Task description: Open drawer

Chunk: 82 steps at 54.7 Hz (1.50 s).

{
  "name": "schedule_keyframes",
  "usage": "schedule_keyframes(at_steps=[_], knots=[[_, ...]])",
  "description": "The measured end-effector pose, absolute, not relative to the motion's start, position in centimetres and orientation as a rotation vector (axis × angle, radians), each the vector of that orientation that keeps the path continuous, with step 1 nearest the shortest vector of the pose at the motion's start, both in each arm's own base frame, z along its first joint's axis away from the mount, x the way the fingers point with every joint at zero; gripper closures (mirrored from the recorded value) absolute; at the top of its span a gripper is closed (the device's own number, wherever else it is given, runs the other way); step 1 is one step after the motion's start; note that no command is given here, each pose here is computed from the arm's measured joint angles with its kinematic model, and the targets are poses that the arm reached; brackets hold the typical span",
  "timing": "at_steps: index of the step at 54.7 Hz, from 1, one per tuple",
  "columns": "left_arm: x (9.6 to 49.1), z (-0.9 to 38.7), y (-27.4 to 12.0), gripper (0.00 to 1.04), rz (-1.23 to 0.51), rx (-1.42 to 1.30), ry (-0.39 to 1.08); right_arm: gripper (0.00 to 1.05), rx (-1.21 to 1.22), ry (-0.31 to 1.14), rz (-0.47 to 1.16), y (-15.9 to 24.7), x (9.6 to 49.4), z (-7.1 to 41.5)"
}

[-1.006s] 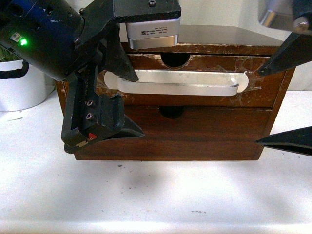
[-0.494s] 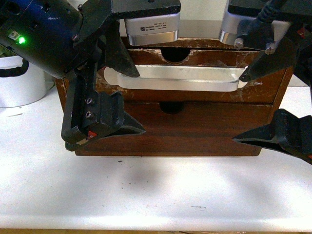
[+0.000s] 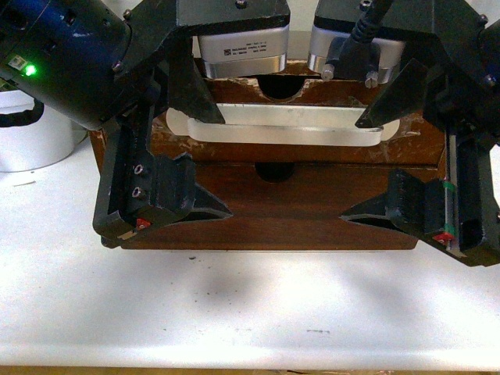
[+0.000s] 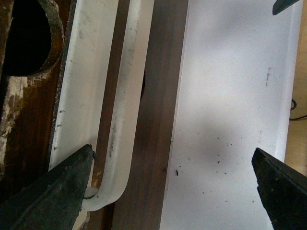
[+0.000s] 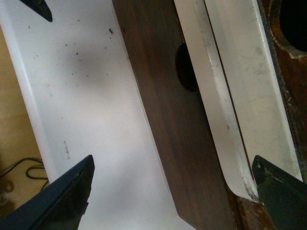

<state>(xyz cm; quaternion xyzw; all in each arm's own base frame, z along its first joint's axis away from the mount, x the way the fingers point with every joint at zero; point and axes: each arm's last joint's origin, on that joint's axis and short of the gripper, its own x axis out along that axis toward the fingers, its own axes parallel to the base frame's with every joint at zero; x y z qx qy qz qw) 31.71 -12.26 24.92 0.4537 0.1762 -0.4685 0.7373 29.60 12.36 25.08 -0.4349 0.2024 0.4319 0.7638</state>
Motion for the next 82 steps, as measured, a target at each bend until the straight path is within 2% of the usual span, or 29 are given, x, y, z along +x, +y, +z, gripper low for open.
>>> schedule_keyframes(at_steps=[27,82], knots=[[30.7,24.8,-12.4,0.06,-1.061,1.015,0.390,0.09,-0.890,0.479,0.983,13.2,29.7,24.6],[25.4,24.8,-12.5,0.06,-1.215,1.157,0.461,0.09,-1.020,0.523,1.169,12.8,25.4,25.3]])
